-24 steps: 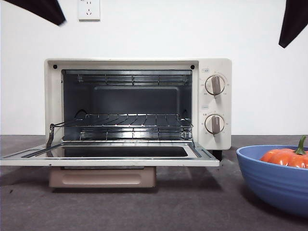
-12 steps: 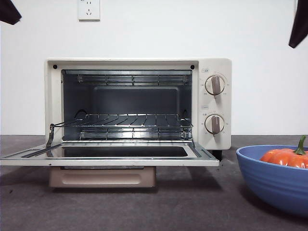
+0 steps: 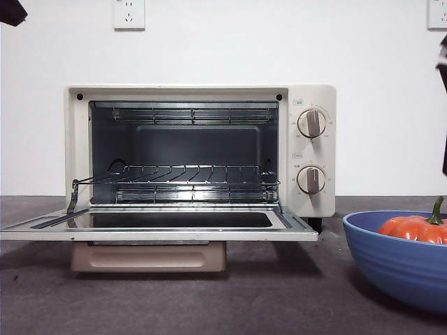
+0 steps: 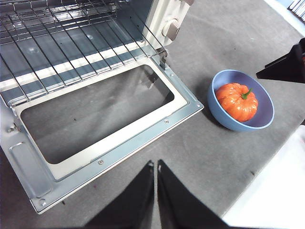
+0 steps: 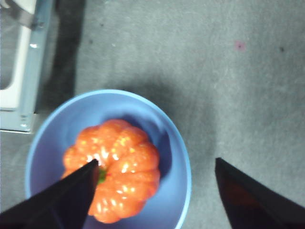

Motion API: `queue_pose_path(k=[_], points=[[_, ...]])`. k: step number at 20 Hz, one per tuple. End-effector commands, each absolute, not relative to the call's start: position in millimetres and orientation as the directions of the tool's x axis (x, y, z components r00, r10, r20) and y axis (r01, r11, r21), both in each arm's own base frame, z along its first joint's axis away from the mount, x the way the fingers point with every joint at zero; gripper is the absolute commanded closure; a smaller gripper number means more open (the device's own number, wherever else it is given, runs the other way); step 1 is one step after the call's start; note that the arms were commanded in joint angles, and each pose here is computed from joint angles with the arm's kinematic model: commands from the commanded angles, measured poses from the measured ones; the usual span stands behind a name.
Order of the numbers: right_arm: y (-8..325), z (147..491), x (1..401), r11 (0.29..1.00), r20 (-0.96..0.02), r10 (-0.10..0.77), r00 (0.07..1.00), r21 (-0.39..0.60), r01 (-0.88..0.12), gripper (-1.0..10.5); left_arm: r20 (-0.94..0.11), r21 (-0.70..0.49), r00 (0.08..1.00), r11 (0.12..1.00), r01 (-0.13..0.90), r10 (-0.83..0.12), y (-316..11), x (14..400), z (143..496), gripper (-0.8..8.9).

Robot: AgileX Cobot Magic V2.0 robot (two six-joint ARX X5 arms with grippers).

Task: Place pumpkin in the steamer

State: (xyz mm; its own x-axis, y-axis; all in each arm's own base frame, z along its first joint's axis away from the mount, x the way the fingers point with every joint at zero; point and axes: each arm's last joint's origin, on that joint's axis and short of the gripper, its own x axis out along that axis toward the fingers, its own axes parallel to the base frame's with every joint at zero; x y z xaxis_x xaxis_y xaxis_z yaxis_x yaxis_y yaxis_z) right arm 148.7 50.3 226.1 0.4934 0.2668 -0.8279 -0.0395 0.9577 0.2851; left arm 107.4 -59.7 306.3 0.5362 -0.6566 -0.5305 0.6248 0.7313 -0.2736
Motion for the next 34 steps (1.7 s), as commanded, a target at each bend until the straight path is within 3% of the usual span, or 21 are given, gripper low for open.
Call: queue_pose_path(k=[1, 18, 25, 34], points=[[52.6, 216.0, 154.8, 0.959, -0.853, 0.255, 0.455, 0.283, -0.006, 6.2, -0.52, -0.268, 0.536, 0.723, 0.636, -0.665, -60.6, 107.9, 308.7, 7.97], [58.3, 193.1, 175.7, 0.976, -0.903, 0.2, 0.381, 0.219, 0.008, 9.4, -0.519, -0.26, 0.537, 0.722, 0.642, -0.665, -60.6, 107.9, 308.9, 7.97], [59.3, 195.5, 174.2, 0.975, -0.896, 0.209, 0.391, 0.224, -0.007, 9.4, -0.518, -0.26, 0.538, 0.722, 0.642, -0.665, -60.6, 108.0, 308.9, 7.97], [95.9, 254.9, 160.9, 0.936, -0.8, 0.353, 0.486, 0.306, -0.175, 9.4, -0.511, -0.249, 0.543, 0.719, 0.649, -0.666, -60.9, 108.5, 309.7, 7.98]])
